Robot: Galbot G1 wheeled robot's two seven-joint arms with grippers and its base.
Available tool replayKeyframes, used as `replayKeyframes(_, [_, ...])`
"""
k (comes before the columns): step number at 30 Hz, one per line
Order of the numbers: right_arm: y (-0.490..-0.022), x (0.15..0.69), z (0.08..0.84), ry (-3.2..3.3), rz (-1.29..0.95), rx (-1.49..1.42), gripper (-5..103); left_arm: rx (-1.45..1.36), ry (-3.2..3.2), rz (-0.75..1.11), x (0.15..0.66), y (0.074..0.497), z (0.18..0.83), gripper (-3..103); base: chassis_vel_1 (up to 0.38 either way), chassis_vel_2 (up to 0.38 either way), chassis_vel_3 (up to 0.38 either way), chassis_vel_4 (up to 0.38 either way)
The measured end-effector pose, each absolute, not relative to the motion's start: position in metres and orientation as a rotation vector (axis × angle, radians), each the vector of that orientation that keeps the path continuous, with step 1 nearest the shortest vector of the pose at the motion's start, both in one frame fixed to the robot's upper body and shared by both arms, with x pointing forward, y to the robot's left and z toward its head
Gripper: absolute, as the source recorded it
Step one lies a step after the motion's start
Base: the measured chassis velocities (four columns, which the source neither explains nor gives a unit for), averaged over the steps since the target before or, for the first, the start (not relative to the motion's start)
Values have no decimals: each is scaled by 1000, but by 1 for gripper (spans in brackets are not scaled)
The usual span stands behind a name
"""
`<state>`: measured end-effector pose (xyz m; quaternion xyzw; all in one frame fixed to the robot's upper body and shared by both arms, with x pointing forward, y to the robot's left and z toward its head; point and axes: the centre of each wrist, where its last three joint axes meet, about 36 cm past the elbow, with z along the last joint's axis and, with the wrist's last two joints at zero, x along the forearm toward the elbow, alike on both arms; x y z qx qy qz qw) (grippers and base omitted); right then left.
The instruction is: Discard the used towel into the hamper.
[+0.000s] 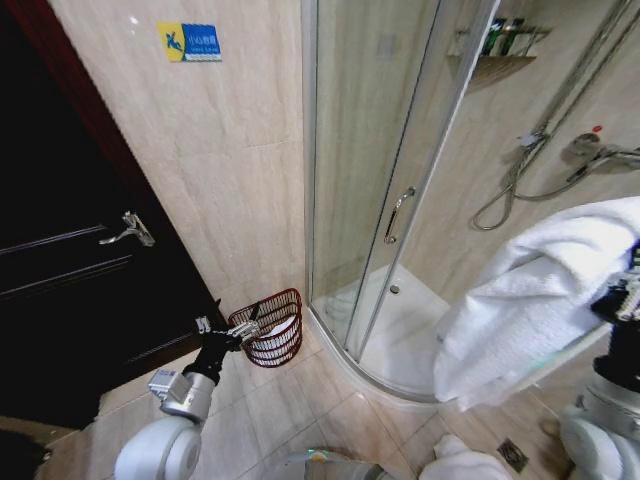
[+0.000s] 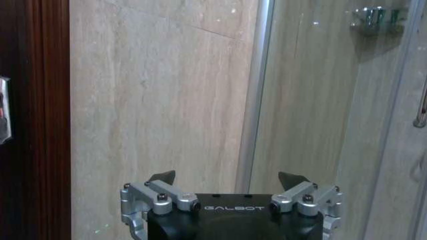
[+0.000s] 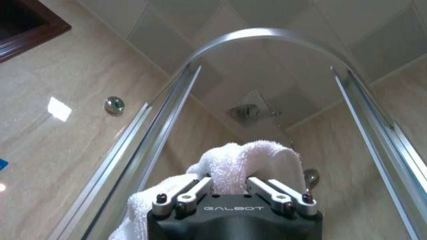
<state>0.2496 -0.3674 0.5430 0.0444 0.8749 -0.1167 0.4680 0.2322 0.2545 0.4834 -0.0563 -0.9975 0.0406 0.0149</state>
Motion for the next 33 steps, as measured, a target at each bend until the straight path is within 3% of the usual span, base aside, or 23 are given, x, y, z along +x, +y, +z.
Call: replayKeyframes(33, [-368,250,543,2146,-287,108,9,-175,-3104,126,232,255,483,100,0,0,0,0])
